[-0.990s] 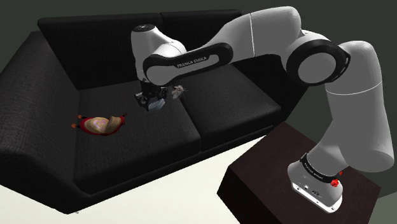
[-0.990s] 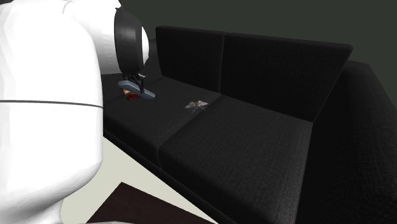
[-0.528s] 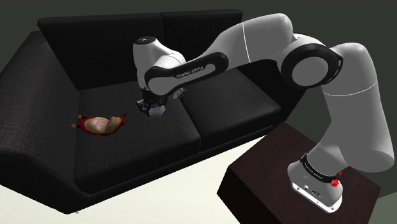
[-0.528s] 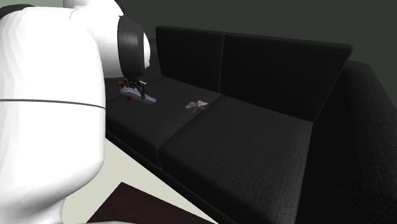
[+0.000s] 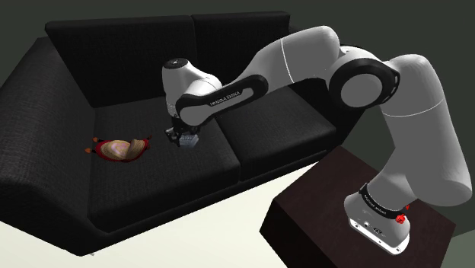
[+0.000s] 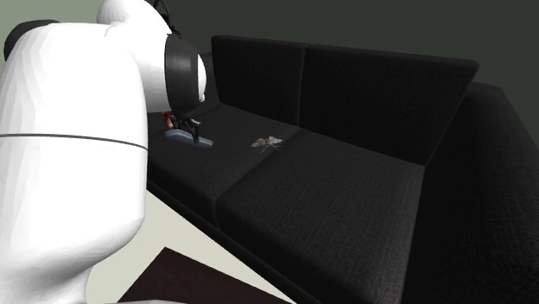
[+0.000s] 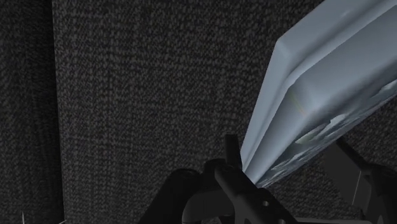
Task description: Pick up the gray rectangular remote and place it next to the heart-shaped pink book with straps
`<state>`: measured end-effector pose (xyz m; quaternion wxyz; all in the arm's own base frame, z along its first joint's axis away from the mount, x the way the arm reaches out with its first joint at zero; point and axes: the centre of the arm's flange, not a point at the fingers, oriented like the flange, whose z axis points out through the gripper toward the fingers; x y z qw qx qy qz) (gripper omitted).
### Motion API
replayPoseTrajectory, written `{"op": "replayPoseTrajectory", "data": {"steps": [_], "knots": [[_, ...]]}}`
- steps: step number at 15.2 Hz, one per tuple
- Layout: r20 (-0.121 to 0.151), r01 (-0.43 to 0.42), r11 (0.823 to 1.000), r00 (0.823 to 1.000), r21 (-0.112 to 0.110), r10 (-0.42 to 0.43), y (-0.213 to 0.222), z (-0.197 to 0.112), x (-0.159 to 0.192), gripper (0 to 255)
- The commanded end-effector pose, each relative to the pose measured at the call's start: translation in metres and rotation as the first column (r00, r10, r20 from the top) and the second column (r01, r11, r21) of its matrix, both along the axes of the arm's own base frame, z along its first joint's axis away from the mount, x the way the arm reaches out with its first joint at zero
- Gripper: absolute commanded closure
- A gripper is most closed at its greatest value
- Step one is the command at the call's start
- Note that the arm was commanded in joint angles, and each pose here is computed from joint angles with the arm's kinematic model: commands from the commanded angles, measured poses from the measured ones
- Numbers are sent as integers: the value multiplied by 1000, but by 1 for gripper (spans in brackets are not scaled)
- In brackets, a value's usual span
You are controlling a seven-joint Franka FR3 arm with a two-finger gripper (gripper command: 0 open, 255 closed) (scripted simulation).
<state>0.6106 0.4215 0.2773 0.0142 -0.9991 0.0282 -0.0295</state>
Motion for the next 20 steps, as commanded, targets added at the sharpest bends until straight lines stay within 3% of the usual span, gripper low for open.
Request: {"op": "replayPoseTrajectory", "data": {"steps": [1,9,17,18,20], "knots": [[0,1,1000,1000,-1,-1,-1,-11,1,255],[0,1,1000,1000,-1,-1,-1,-56,1,255],[0,1,1000,1000,-1,-1,-1,-56,1,255],[0,1,1000,1000,-1,-1,-2,-56,2,0],[0,1,1000,1000,-1,-1,-1,-55,1,0]]}}
